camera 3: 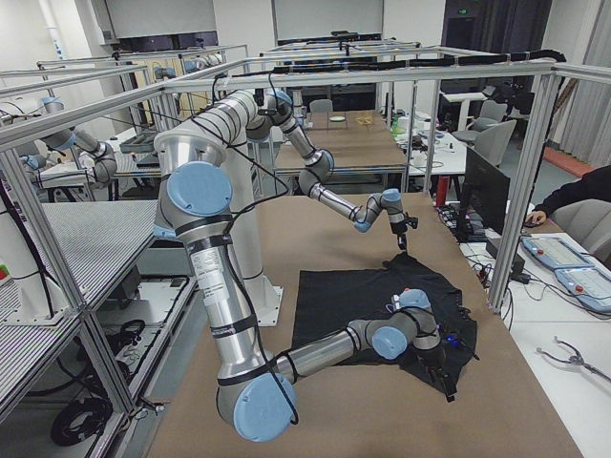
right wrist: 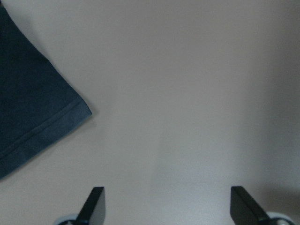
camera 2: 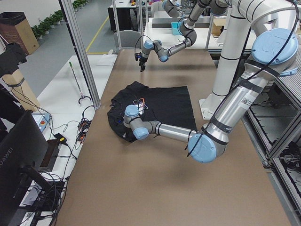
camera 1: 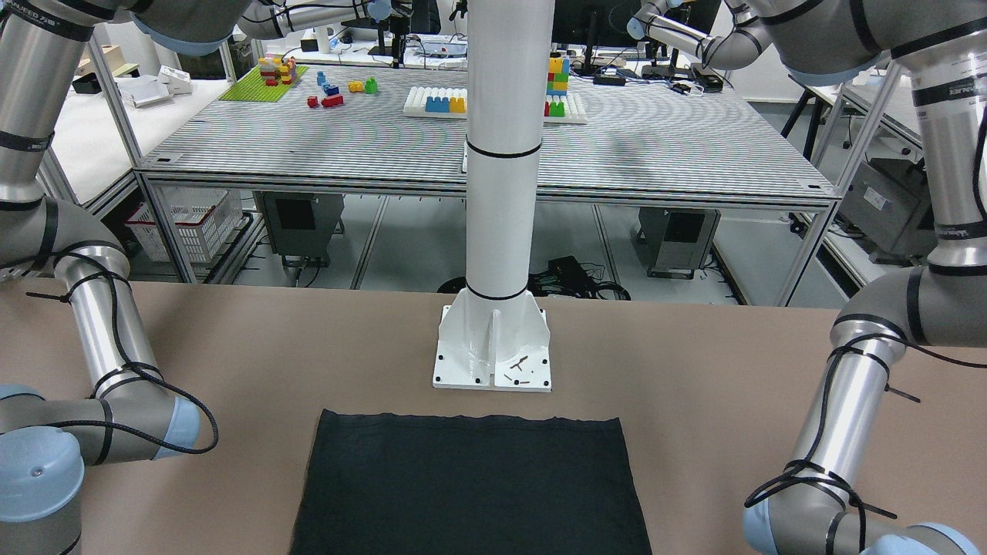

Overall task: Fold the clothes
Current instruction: 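Grasp the sleeve nearest the left gripper and fold it inward across the chest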

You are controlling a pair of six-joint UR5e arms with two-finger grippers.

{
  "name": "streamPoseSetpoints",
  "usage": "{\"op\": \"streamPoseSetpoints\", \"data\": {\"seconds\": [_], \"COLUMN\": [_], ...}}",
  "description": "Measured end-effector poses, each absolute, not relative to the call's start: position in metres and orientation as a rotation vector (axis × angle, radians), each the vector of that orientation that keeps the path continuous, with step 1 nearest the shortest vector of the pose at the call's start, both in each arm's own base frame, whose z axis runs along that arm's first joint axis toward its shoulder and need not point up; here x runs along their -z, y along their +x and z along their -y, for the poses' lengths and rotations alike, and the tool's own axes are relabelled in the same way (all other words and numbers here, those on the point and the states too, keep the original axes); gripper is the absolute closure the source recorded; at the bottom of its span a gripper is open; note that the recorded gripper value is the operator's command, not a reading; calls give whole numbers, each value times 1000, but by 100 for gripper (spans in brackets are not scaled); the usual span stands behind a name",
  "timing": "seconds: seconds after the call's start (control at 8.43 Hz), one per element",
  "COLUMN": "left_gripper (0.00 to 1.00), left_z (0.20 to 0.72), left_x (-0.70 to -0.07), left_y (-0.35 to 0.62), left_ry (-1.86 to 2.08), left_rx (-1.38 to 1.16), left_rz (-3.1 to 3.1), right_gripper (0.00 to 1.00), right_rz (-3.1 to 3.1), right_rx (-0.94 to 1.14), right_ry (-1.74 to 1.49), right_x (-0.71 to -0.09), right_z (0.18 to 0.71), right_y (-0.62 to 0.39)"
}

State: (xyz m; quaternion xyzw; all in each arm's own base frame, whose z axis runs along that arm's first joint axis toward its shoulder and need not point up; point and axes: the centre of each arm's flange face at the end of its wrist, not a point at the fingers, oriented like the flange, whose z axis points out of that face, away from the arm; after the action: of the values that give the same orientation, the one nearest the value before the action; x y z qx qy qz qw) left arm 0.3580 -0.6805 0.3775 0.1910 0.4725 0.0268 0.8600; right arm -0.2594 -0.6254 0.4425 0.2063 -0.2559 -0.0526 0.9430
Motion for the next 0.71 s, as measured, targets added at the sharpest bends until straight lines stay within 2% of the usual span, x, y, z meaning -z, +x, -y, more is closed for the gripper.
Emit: {"op": "streamPoseSetpoints", "data": {"seconds": [0.36,0.71], "left_gripper": [100,100], "left_z": [693,672], "left_x": [-280,-206], "left_y": [380,461], "left_ry": [326,300], "left_rx": [109,209], "left_rz": [-1072,-1082], "right_gripper": [6,6], "right_rz": [522,523], "right_rx": [107,102], "right_ry": [420,418], "right_x": [-443,-443], "right_z": [625,625], "right_y": [-260,-261]}}
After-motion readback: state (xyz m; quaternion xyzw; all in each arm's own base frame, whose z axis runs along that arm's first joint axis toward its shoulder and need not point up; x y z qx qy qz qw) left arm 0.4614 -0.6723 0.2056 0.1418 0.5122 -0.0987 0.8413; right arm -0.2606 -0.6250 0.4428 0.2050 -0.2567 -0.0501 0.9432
